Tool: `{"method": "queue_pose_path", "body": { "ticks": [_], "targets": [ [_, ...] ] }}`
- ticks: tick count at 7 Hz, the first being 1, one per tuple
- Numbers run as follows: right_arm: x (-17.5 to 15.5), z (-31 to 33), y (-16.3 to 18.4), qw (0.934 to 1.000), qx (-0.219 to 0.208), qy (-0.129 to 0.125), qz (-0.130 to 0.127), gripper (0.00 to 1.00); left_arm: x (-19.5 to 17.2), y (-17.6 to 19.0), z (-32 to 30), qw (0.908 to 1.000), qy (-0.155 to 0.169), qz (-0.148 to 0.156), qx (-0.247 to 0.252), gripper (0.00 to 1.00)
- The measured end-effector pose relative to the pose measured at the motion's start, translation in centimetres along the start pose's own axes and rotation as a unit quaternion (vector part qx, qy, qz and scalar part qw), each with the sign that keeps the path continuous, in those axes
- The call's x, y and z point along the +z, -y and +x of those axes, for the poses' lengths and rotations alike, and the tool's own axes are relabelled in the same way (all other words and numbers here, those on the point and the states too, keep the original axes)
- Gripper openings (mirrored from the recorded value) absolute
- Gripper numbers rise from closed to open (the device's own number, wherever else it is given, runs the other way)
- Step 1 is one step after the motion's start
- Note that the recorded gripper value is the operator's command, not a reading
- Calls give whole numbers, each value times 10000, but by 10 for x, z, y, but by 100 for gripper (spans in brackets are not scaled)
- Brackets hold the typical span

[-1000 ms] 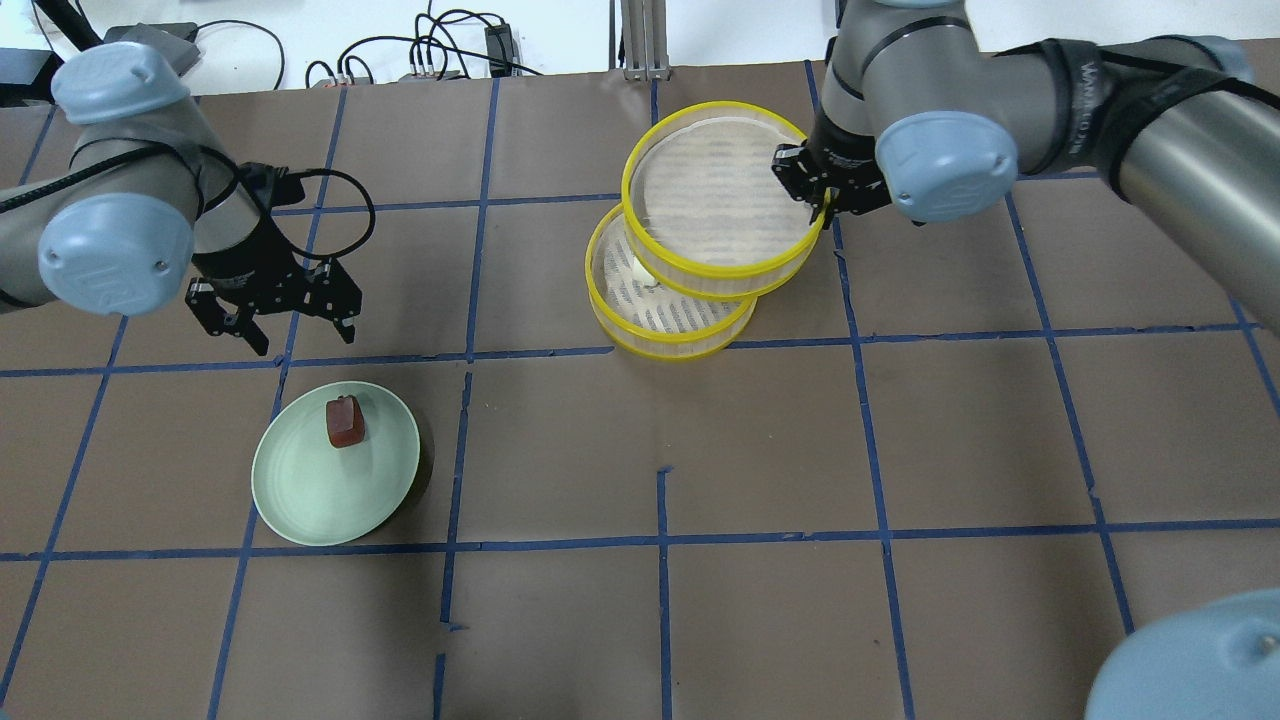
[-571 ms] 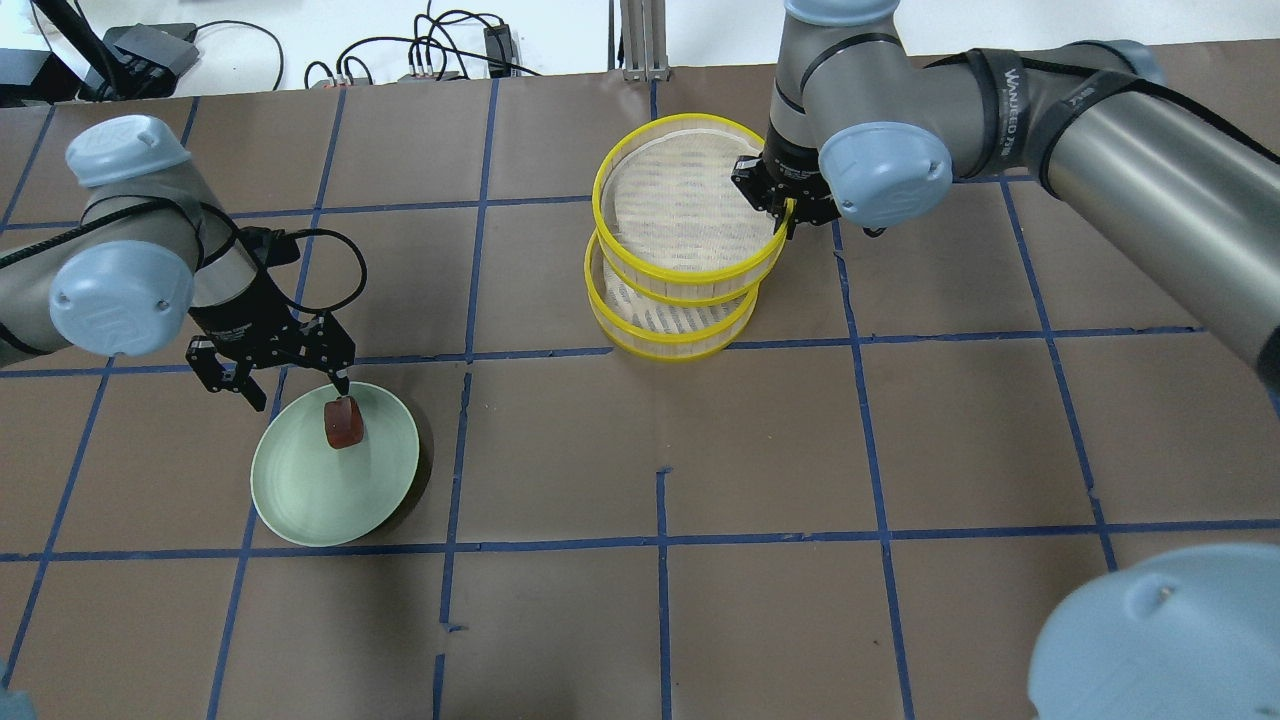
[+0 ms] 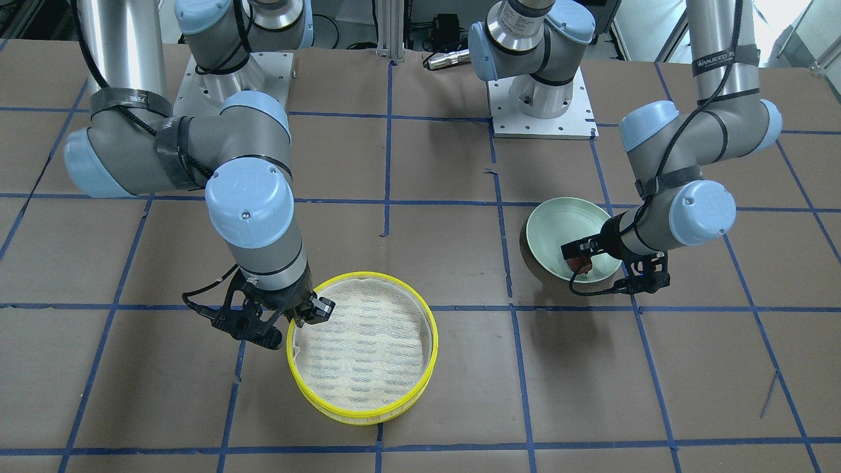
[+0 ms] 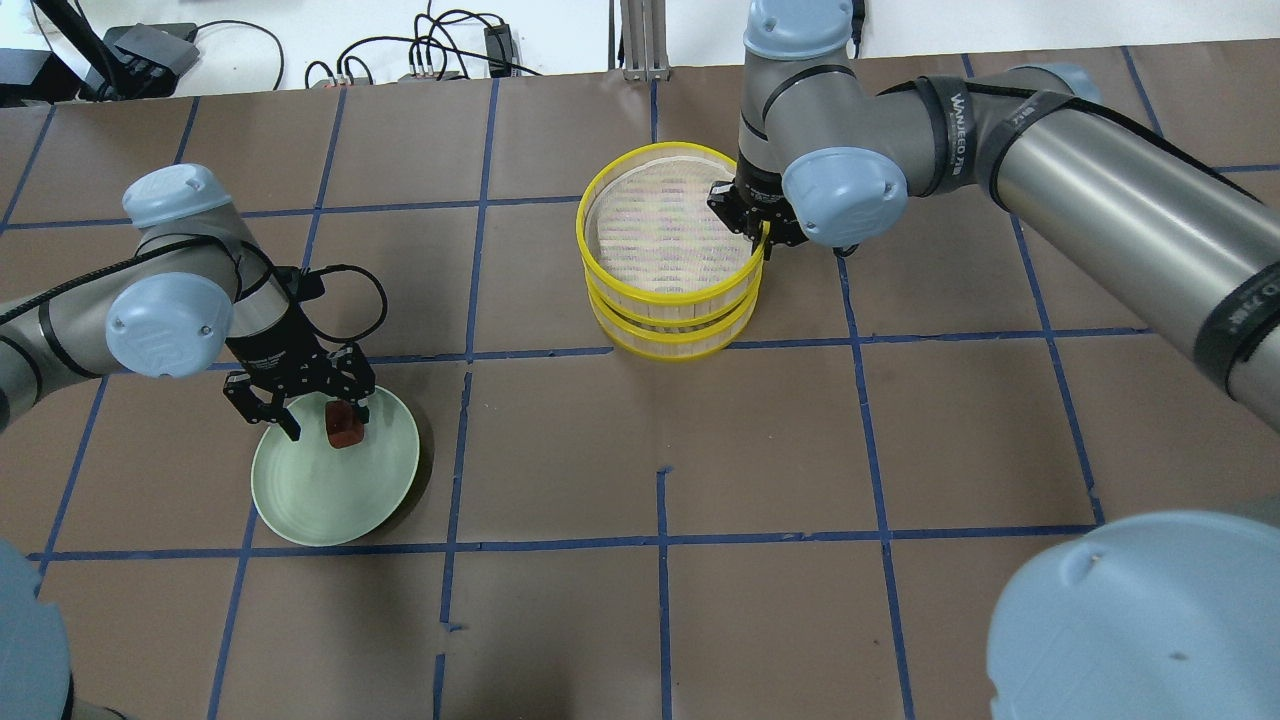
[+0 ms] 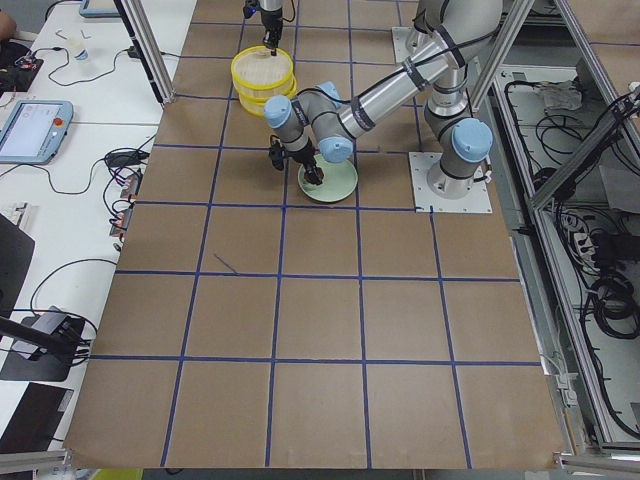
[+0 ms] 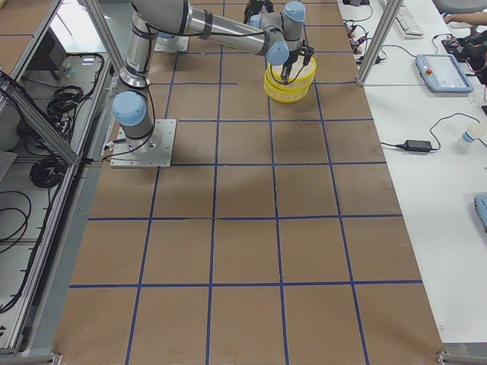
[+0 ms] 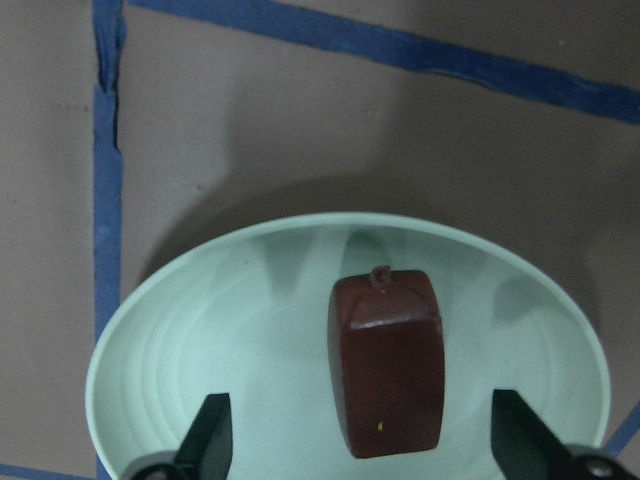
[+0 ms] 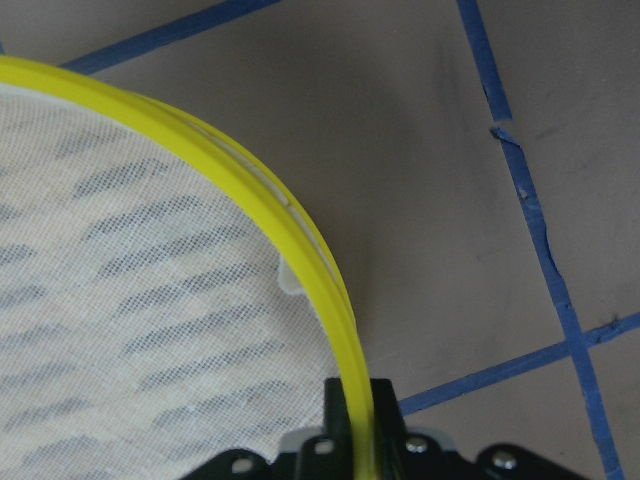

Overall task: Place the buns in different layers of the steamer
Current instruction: 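Grasp the dark red bun on the plate with the left gripper and lift, then carry the dark red bun toward the steamer while the right gripper releases and withdraws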

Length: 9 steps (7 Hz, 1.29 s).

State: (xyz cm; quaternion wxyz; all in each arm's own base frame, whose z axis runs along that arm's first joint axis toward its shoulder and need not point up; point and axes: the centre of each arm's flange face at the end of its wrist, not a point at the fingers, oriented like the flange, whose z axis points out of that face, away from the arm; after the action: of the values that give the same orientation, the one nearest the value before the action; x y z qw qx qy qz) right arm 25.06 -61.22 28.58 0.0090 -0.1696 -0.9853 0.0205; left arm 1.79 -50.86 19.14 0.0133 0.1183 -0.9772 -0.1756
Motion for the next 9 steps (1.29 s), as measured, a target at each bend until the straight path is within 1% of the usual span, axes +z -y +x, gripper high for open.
{"method": "queue_pose_path", "body": {
  "ticks": [1,2,4,5,6,7,8,9],
  "targets": [
    [2,0,0,10000,-25,-8,-10,14,1,0,0,10000,-11,4,-22,18],
    [3,0,0,10000,-39,-15,-18,14,1,1,1,10000,-29,8,-70,7],
    [4,1,-2,10000,-72,-39,-51,14,-3,1,3,9999,-38,84,-142,5],
    [7,2,-4,9999,-88,-58,-88,14,-17,-1,10,9995,4,274,-150,5],
    [10,4,-7,9998,-104,-75,-121,14,-48,-9,28,9979,86,625,-139,6],
    [12,4,-9,9998,-116,-79,-131,15,-92,-25,57,9948,145,1011,-56,6],
    [13,5,-10,9998,-121,-84,-140,27,-136,-42,87,9910,137,1327,101,6],
    [12,5,-11,9998,-123,-88,-157,69,-173,-55,116,9863,-46,1622,300,6]
  ]
}}
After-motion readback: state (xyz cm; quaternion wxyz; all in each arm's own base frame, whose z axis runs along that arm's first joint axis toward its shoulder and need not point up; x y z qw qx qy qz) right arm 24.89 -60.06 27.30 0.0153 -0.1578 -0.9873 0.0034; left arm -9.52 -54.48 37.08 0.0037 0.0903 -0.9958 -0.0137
